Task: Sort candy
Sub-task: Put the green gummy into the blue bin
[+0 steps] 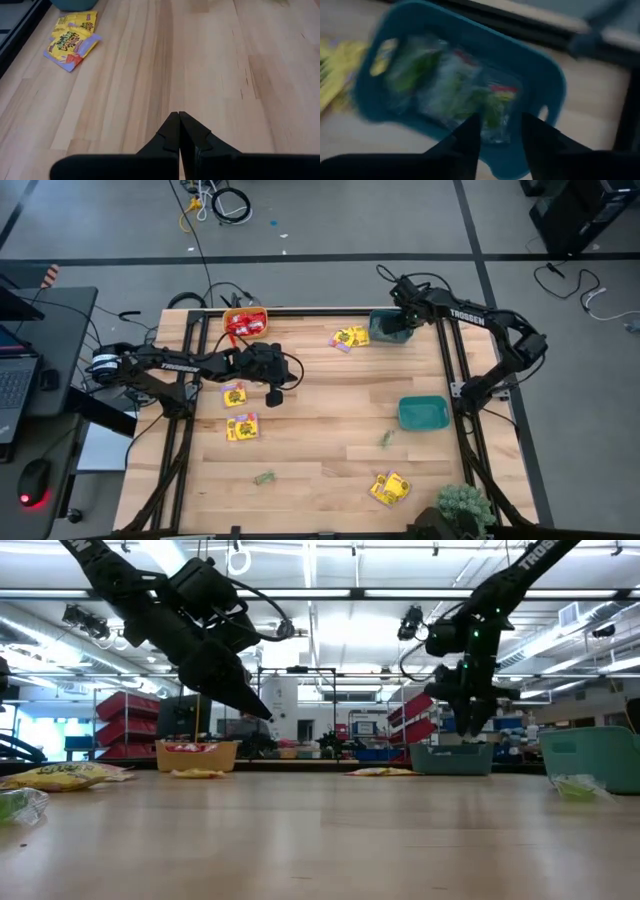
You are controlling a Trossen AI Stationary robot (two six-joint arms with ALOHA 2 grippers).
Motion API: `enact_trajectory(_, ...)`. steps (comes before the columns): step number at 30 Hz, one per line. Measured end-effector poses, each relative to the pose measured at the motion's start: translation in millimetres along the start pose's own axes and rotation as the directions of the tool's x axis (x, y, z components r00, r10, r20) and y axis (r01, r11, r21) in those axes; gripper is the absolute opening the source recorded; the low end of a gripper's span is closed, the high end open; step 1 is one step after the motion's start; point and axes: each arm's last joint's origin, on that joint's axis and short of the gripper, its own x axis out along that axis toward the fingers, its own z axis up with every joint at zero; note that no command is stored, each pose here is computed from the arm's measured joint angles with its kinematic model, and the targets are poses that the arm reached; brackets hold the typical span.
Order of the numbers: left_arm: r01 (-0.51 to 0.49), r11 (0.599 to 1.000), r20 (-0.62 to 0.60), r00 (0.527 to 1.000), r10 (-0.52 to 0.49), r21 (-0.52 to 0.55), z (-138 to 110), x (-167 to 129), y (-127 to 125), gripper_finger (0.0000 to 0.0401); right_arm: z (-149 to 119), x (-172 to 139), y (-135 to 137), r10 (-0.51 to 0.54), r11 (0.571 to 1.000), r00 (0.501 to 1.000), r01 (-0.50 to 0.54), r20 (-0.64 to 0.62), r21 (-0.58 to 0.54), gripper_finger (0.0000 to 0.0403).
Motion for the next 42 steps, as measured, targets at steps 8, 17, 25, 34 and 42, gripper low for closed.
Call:
enact_trajectory(8,0.0,1.0,0.0,1.0,0.0,0.002,0,0,0,0.0,-41,-69,49,0.205,0.769,0.959,-0.281,-0.194,-0.574,0.0126)
enact_trajectory(17,0.0,1.0,-0.002,1.0,0.0,-0.002,0,0,0,0.0,-157,-105,102,0.125,0.338,0.921,-0.389,-0.369,-0.857,0.0152)
enact_trajectory(25,0.0,1.0,-0.004,1.0,0.0,-0.002,0,0,0,0.0,-229,-101,141,0.133,0.052,0.919,-0.38,-0.37,-0.924,0.0212)
enact_trajectory(34,0.0,1.0,-0.006,1.0,0.0,-0.001,0,0,0,0.0,-276,-74,161,0.006,-0.179,0.924,-0.374,-0.382,-0.91,0.0222)
enact_trajectory(42,0.002,1.0,-0.017,1.0,-0.002,-0.001,-1,0,0,0.0,-293,-56,171,-0.031,-0.224,0.929,-0.366,-0.369,-0.903,0.0203)
